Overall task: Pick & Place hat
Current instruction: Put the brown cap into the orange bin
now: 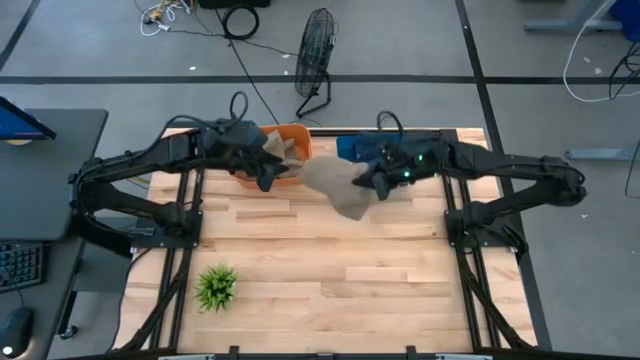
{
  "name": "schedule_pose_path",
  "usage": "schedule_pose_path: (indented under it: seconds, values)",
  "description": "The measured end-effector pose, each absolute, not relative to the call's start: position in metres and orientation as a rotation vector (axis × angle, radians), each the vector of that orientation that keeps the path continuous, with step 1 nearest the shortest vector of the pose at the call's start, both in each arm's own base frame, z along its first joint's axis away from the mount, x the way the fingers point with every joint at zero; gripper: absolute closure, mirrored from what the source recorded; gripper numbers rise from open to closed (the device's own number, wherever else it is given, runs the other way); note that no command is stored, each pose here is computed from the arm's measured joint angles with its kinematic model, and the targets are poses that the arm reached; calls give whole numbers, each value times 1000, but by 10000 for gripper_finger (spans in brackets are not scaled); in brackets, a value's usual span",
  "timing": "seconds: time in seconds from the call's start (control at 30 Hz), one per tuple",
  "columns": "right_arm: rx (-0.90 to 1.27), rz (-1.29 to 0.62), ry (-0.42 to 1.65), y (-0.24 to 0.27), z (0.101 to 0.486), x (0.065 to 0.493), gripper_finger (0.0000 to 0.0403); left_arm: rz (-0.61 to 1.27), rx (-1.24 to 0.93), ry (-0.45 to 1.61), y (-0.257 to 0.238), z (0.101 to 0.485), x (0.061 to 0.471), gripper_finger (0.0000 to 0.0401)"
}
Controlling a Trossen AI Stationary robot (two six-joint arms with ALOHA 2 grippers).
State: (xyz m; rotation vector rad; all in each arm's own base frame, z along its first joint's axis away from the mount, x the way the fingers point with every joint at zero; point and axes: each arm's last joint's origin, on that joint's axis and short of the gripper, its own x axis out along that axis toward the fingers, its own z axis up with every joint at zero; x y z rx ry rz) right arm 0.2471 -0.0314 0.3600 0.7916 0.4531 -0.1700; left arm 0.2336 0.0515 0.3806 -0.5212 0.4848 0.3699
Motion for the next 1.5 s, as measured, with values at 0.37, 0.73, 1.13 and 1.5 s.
schedule_pose_path:
  seconds: [0.37,0.73,1.13,1.5]
  values:
    - [702,-21,328,-55,413,242,401,349,-353,374,68,388,237,189]
    - [678,70,302,-59,431,242,401,179,-370,318,80,375,276,145]
    - [532,-127,355,-71,420,241,386,44,-310,361,72,365,290,251]
    - [469,-193,516,-78,396,254,298,148,-509,387,89,361,283,387]
